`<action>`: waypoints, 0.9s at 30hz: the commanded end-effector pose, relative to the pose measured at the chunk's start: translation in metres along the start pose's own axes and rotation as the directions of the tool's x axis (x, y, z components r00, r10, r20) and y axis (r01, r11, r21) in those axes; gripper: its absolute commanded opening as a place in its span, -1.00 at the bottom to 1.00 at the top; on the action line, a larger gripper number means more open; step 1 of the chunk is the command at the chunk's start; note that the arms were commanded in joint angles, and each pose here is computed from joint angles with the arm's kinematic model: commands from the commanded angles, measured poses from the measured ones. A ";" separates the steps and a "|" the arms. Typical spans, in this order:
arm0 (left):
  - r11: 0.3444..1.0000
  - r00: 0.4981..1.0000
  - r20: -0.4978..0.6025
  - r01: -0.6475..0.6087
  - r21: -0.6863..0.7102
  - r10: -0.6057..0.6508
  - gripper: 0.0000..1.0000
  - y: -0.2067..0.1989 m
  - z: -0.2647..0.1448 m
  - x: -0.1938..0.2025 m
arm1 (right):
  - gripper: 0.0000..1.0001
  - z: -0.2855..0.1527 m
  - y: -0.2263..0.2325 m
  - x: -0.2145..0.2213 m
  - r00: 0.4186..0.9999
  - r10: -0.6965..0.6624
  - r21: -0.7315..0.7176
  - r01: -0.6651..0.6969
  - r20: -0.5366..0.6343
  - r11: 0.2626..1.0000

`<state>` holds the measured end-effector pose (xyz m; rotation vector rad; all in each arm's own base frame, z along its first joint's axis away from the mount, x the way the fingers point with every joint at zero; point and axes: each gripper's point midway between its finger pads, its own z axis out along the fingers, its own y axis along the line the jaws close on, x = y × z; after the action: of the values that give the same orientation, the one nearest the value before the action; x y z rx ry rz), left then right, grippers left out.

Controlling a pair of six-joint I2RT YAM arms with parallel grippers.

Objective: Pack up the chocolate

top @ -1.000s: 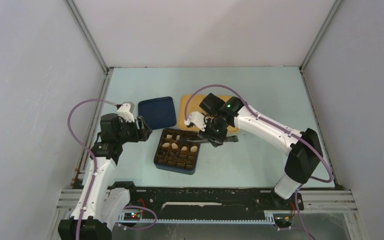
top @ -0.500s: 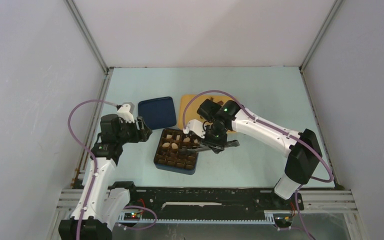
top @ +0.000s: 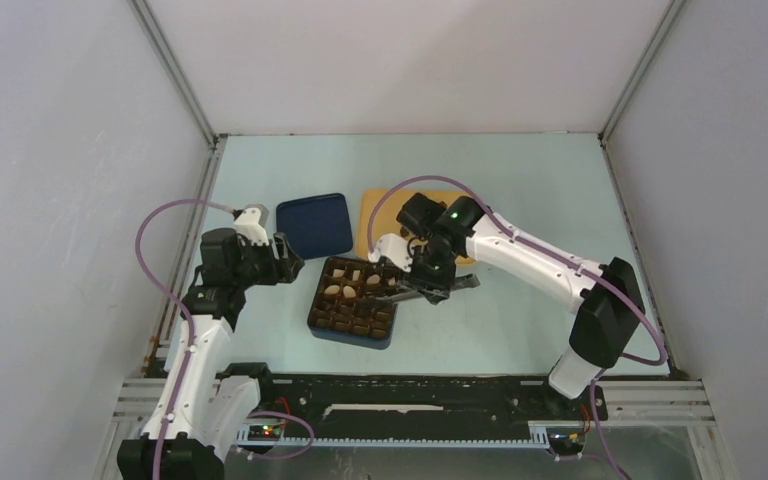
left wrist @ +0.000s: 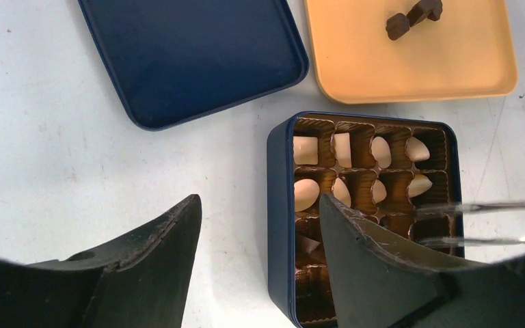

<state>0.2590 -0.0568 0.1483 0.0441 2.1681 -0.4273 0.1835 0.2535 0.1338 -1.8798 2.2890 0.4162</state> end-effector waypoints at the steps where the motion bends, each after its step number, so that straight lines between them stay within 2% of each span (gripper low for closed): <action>1: 1.000 1.000 0.020 -0.009 0.014 0.009 0.36 0.000 0.001 -0.001 | -0.25 -0.041 -0.034 -0.020 0.989 0.030 0.120 -0.047 0.143 0.992; 7: 1.000 1.000 0.013 -0.002 0.020 0.002 0.36 -0.001 0.002 0.000 | -0.27 -0.071 -0.111 -0.005 0.945 0.192 0.282 -0.266 0.265 0.922; 11: 1.000 1.000 0.012 -0.001 0.025 0.000 0.36 -0.002 0.002 0.000 | -0.23 -0.067 -0.149 0.018 0.927 0.276 0.363 -0.356 0.255 0.861; 21: 1.000 1.000 0.008 0.003 0.030 -0.003 0.36 -0.003 0.002 0.001 | -0.21 -0.046 -0.182 0.052 0.894 0.389 0.391 -0.447 0.221 0.805; 27: 0.999 1.000 0.008 0.002 0.034 -0.002 0.36 -0.004 0.002 0.000 | -0.21 -0.030 -0.185 0.065 0.889 0.429 0.380 -0.457 0.162 0.804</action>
<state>0.2582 -0.0604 0.1487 0.0554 2.1679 -0.4522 0.3442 0.1536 0.1279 -1.1364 2.5046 0.0655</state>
